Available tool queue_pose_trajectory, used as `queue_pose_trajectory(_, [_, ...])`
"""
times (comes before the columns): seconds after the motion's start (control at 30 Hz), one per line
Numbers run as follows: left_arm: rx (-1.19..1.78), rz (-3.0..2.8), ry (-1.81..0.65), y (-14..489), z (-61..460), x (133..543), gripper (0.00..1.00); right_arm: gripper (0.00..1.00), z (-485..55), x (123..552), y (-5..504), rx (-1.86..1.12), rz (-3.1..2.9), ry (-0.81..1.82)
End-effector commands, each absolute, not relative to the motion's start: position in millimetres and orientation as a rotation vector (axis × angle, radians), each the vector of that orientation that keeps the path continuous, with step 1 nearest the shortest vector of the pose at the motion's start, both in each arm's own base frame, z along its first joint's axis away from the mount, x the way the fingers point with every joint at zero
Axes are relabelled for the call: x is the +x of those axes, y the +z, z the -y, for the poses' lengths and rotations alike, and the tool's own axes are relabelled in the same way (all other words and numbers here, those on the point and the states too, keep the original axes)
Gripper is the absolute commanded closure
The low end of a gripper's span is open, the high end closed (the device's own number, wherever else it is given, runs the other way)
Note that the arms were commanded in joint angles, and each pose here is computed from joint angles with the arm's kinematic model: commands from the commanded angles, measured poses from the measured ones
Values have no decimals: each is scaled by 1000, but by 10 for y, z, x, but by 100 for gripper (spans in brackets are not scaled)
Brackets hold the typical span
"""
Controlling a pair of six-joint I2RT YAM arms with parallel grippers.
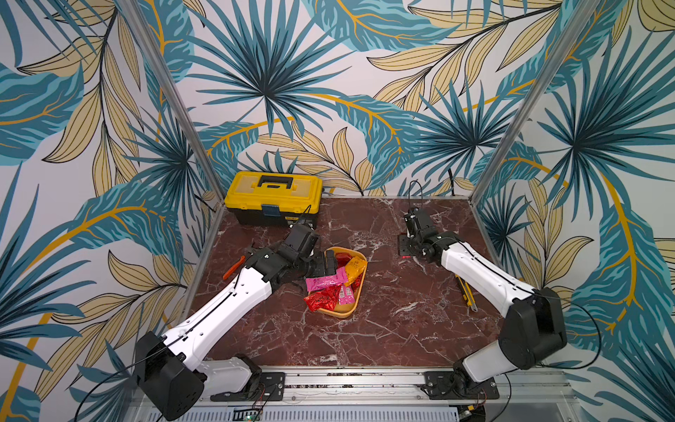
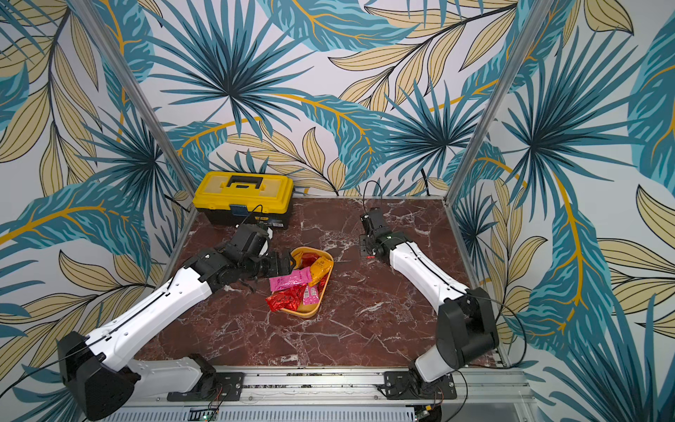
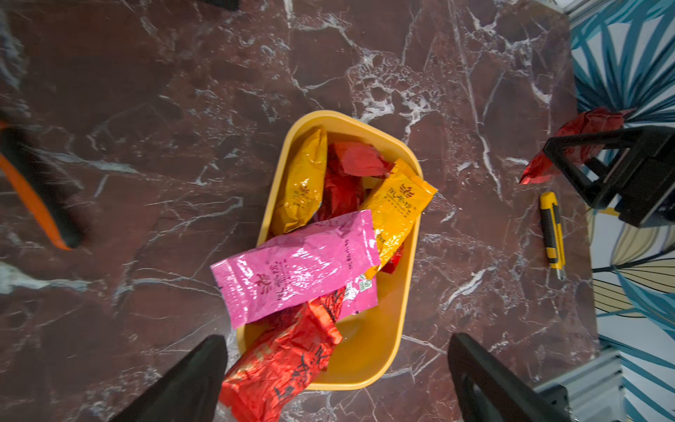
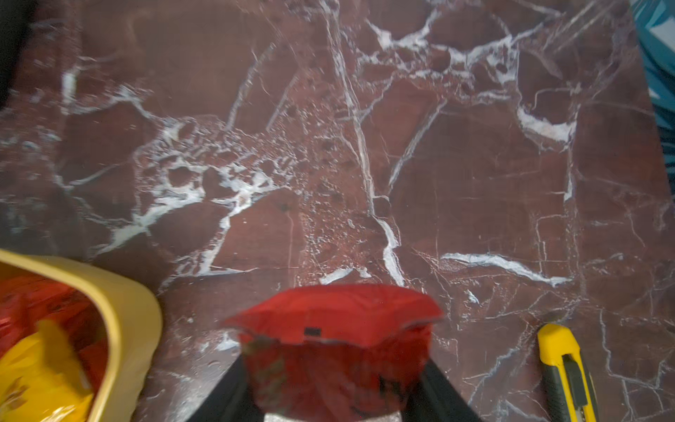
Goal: Take the tea bags out of the storage box
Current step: Place the tea bag at the center of the board.
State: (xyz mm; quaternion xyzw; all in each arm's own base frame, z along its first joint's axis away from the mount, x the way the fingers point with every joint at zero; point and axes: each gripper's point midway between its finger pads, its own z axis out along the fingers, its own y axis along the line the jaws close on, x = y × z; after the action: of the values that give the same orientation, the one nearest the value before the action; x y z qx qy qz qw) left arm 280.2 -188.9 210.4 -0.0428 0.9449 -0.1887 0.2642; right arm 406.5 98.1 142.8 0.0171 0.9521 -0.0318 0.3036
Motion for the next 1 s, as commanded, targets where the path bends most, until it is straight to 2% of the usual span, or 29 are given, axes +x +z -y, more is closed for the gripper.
queue_pose_trajectory(0.0, [-129,-2544,-405,2076,1662,2698,0,43,-965,4072,1187,69,-2628,-92])
queue_pose_trajectory(0.23, [-195,-2550,-404,1909,1519,2527,0,42,-848,4225,749,150,-2745,-151])
queue_pose_trajectory(0.47, [-251,-2536,-390,1817,1401,2440,0,24,-824,4226,689,171,-2755,-168])
queue_pose_trajectory(0.57, [-269,-2531,-395,1790,1370,2425,0,22,-810,4191,793,181,-2733,-159])
queue_pose_trajectory(0.73, [-291,-2543,-422,1729,1370,2426,0,23,-908,4093,1099,171,-2679,-58])
queue_pose_trajectory(0.97, [-332,-2550,-532,1673,1434,2475,0,33,-1326,3908,1432,144,-2621,242])
